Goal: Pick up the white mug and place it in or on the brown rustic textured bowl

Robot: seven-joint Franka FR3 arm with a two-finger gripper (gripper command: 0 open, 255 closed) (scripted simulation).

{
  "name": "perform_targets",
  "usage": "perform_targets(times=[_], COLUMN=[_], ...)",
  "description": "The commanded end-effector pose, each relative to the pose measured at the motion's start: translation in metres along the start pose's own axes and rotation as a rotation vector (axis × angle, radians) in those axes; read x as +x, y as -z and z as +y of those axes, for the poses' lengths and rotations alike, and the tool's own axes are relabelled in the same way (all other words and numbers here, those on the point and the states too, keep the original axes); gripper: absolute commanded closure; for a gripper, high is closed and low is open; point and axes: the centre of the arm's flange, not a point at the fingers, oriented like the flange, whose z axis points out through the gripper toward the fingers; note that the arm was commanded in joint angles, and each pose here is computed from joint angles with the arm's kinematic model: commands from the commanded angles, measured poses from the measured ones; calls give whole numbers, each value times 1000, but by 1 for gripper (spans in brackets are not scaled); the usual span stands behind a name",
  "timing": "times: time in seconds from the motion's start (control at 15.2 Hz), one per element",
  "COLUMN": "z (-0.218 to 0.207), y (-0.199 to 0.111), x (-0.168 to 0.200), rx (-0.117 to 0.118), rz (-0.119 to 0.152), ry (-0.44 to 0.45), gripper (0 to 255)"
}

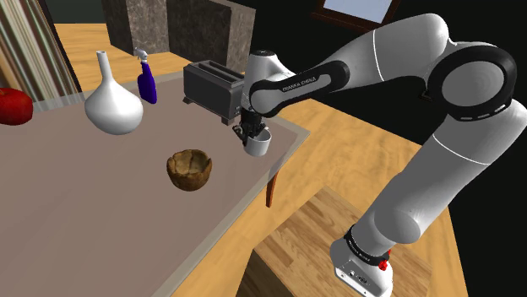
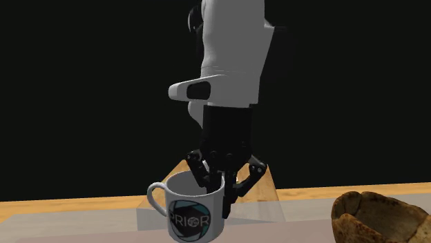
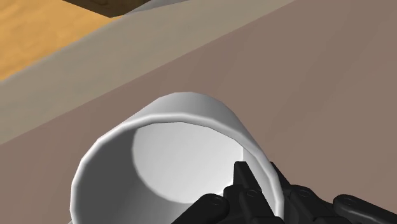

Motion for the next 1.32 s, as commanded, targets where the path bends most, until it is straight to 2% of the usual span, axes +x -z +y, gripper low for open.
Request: perform_targets(times=[0.0, 1.25], z=[1, 5], y=[11, 112], x=[0, 5], rx=[0, 0], rz=[0, 0], ry=[0, 0], gripper=[255, 255])
